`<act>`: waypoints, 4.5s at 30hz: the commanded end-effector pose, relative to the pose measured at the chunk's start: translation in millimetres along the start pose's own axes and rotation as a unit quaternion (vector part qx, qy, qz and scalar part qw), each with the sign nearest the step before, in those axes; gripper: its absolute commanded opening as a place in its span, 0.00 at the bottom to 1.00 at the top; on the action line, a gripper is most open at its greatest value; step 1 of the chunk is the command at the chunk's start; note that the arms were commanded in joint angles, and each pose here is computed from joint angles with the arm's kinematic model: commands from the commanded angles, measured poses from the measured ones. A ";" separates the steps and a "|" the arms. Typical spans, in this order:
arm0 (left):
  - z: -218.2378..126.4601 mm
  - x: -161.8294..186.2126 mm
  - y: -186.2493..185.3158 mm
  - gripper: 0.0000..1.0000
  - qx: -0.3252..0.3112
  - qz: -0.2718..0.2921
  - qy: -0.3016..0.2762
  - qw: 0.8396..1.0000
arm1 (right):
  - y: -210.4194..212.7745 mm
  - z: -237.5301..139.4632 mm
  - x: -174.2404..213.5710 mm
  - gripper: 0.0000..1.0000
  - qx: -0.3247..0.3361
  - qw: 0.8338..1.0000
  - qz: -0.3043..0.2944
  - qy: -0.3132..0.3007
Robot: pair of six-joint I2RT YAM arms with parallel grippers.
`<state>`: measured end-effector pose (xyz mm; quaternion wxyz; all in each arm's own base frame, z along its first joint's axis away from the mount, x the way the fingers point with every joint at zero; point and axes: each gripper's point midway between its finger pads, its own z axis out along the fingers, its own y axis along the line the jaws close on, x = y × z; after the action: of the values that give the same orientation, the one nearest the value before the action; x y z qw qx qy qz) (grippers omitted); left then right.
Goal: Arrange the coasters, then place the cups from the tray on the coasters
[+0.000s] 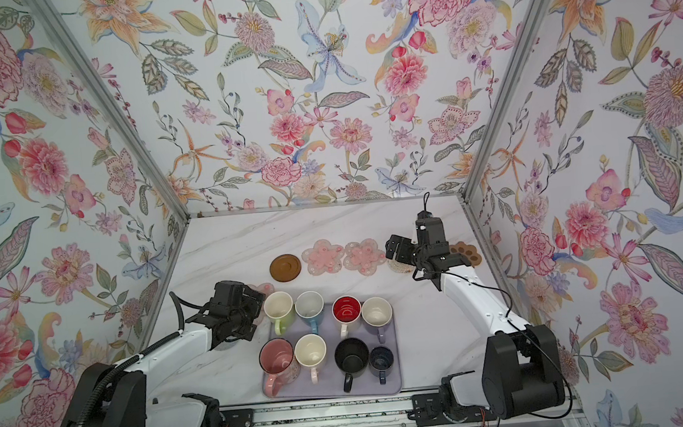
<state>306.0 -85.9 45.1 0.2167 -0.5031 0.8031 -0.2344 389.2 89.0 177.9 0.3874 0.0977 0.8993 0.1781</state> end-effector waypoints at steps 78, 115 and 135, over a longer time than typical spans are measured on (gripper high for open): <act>0.5 -60.4 -24.7 0.99 0.070 -0.038 -0.096 0.992 | 4.9 -12.9 -11.1 0.99 0.008 1.000 -0.011 -0.010; 28.5 -40.3 -29.2 0.99 0.066 -0.048 -0.063 0.995 | 2.6 -17.4 -8.7 0.99 0.013 1.000 -0.011 -0.009; 49.2 -102.5 -72.2 0.99 0.140 -0.020 -0.088 0.986 | -0.3 -30.6 -6.5 0.99 0.040 0.999 0.003 -0.004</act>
<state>420.7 -26.4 53.9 0.3460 -0.5268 0.7188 -0.2933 372.7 80.3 187.2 0.3766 0.1095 0.9083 0.1459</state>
